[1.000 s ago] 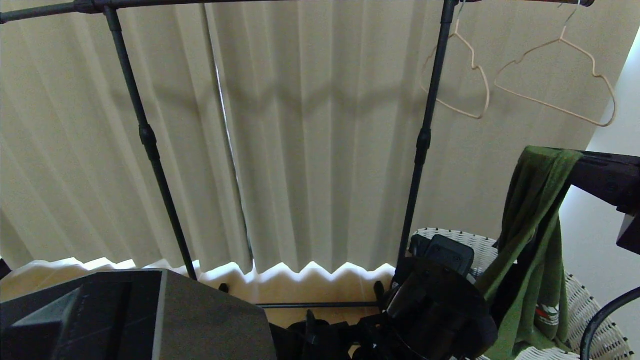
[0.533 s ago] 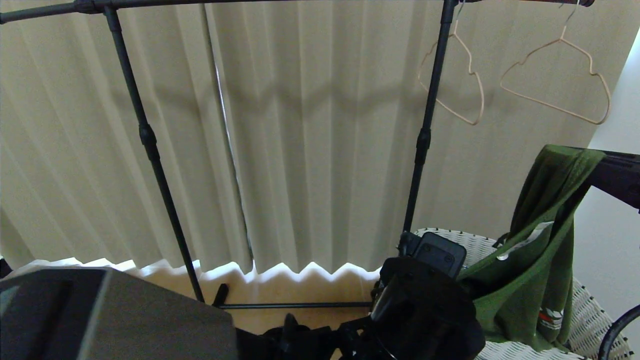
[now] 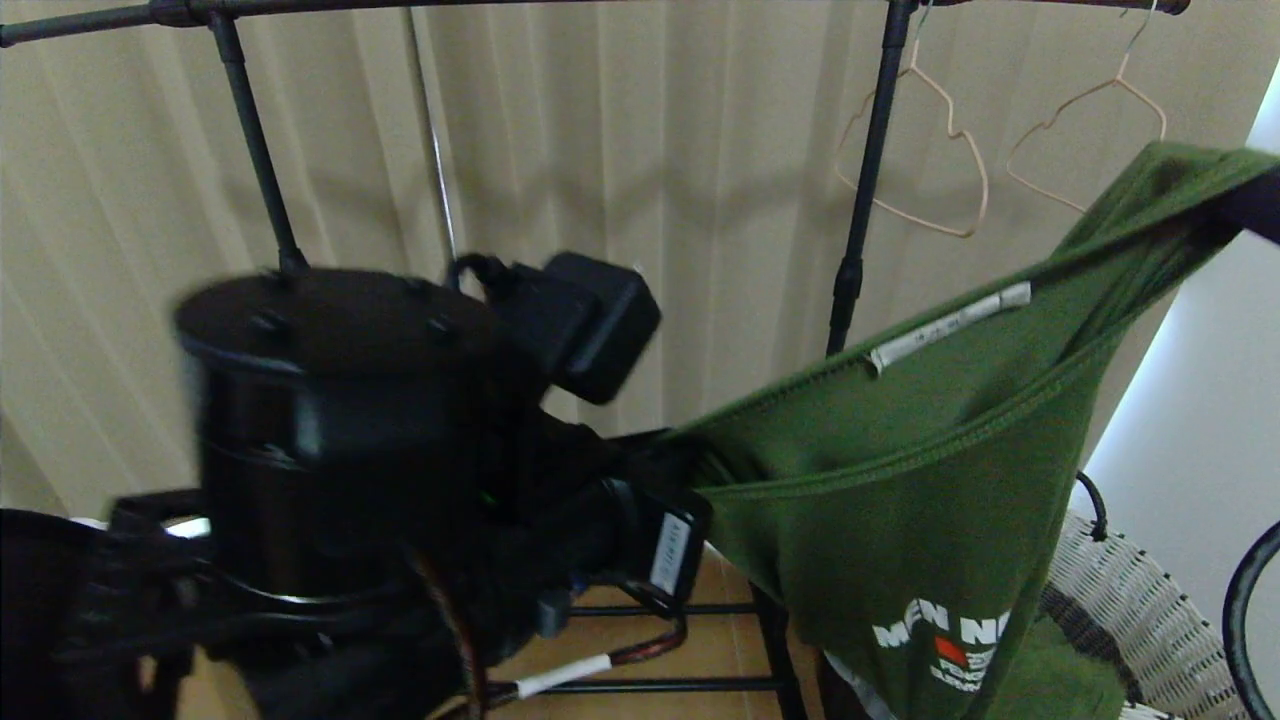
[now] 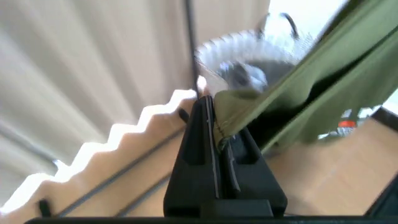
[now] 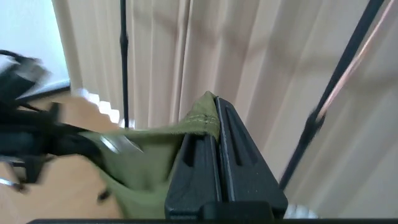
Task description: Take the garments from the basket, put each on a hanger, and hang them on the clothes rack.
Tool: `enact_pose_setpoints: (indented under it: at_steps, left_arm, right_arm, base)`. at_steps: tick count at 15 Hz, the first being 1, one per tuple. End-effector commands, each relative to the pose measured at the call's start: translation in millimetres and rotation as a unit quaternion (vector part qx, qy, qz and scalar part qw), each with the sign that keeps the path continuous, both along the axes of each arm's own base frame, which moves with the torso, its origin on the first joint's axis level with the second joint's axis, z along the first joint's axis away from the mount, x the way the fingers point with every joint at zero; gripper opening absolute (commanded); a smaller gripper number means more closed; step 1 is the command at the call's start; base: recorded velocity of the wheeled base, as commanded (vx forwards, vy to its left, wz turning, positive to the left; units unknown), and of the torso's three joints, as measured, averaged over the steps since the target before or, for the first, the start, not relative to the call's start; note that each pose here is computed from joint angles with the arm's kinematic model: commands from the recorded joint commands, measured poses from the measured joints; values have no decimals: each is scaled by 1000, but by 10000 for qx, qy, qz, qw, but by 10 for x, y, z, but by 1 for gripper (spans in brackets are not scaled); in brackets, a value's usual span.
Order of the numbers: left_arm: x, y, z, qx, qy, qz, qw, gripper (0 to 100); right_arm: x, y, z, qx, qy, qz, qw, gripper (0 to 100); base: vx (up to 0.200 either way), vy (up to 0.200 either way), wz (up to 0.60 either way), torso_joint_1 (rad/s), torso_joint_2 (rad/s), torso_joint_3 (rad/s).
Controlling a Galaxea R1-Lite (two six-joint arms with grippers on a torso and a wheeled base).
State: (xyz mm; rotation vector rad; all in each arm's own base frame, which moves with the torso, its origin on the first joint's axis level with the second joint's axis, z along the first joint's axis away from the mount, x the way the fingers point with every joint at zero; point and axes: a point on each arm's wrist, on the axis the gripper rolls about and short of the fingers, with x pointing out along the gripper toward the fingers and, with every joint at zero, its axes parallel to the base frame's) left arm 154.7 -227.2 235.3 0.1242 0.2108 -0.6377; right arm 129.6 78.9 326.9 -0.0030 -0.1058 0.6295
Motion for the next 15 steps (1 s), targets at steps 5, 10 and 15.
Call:
enact_pose_setpoints:
  at_steps: [5, 10, 15]
  left_arm:
    - [90, 689, 635, -199, -291, 1009, 9943, 0]
    - [313, 778, 803, -136, -472, 1449, 9882, 0]
    - [378, 700, 934, -479, -830, 1358, 9861, 0]
  right_arm:
    - [319, 136, -103, -198, 358, -157, 9990, 0]
    - [455, 129, -178, -275, 497, -341, 9978, 0]
    - [766, 144, -13, -74, 144, -625, 9979, 0]
  base:
    - [0, 0, 0, 0, 0, 0]
    - [0, 0, 0, 0, 0, 0]
    - [0, 0, 0, 0, 0, 0]
